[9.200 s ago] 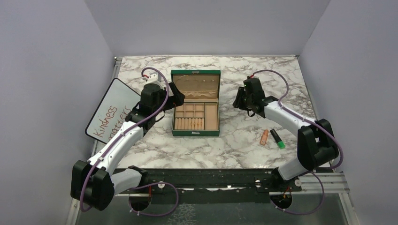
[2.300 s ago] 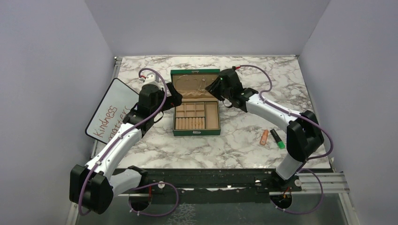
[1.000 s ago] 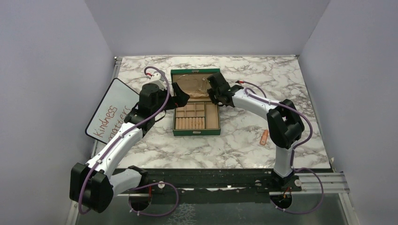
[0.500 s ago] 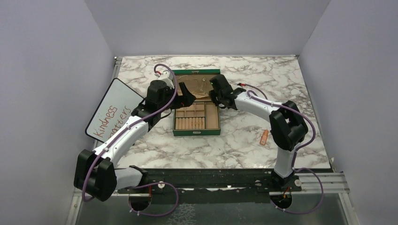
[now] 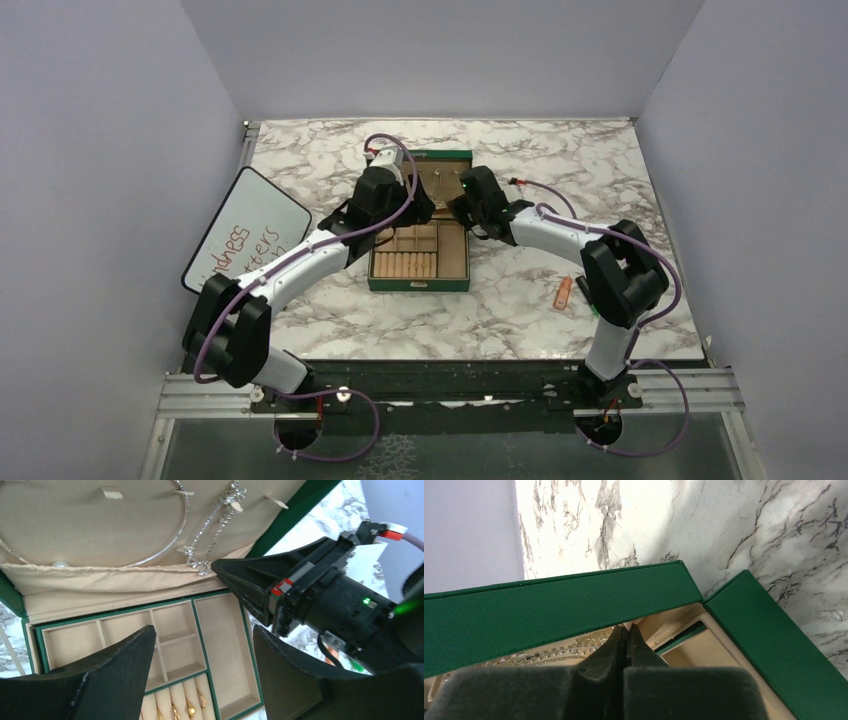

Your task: Organize the mixed jewelry

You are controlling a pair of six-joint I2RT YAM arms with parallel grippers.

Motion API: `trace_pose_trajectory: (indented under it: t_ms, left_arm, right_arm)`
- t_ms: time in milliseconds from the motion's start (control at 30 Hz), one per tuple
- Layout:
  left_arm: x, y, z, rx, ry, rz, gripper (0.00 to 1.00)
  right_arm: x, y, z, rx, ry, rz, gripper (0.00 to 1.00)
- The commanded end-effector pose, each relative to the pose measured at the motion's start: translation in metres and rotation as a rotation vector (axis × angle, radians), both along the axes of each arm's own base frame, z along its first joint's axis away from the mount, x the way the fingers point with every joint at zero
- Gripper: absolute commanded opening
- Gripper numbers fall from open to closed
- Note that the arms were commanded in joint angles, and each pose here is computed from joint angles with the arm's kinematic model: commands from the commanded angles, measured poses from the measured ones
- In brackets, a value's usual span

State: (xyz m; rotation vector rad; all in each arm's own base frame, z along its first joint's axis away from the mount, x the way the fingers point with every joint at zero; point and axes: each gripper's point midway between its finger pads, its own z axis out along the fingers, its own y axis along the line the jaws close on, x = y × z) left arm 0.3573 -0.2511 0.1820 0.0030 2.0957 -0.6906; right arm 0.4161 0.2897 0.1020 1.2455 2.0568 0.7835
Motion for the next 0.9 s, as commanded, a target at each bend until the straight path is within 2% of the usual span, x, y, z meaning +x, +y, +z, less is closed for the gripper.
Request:
trace_pose_trajectory:
  t_ms: [0, 167, 367, 533, 733, 867]
  left_arm:
    - [0.025, -0.012, 0.021, 0.0, -0.119, 0.02, 0.63]
    - [0.039, -0.023, 0.011, 0.033, -0.143, 0.004, 0.57]
    - [0.052, -0.039, 0.002, 0.022, -0.142, -0.015, 0.56]
    - [0.064, -0.035, -0.008, 0.043, -0.132, 0.049, 0.57]
    - [0.07, -0.042, -0.017, 0.055, -0.114, 0.032, 0.57]
    - [0.071, -0.042, -0.029, 0.071, -0.089, 0.036, 0.49]
  right_arm:
    - [-0.016, 0.002, -0.014, -0.003, 0.042, 0.098, 0.01]
    - [-0.018, 0.004, -0.016, 0.019, 0.031, 0.137, 0.01]
    - [-0.021, 0.008, -0.018, 0.014, 0.024, 0.189, 0.01]
    - [-0.026, 0.009, -0.021, 0.007, 0.021, 0.222, 0.01]
    - [-0.029, 0.011, -0.021, 0.019, 0.007, 0.244, 0.01]
    - [-0.03, 0.01, -0.017, 0.013, -0.004, 0.252, 0.01]
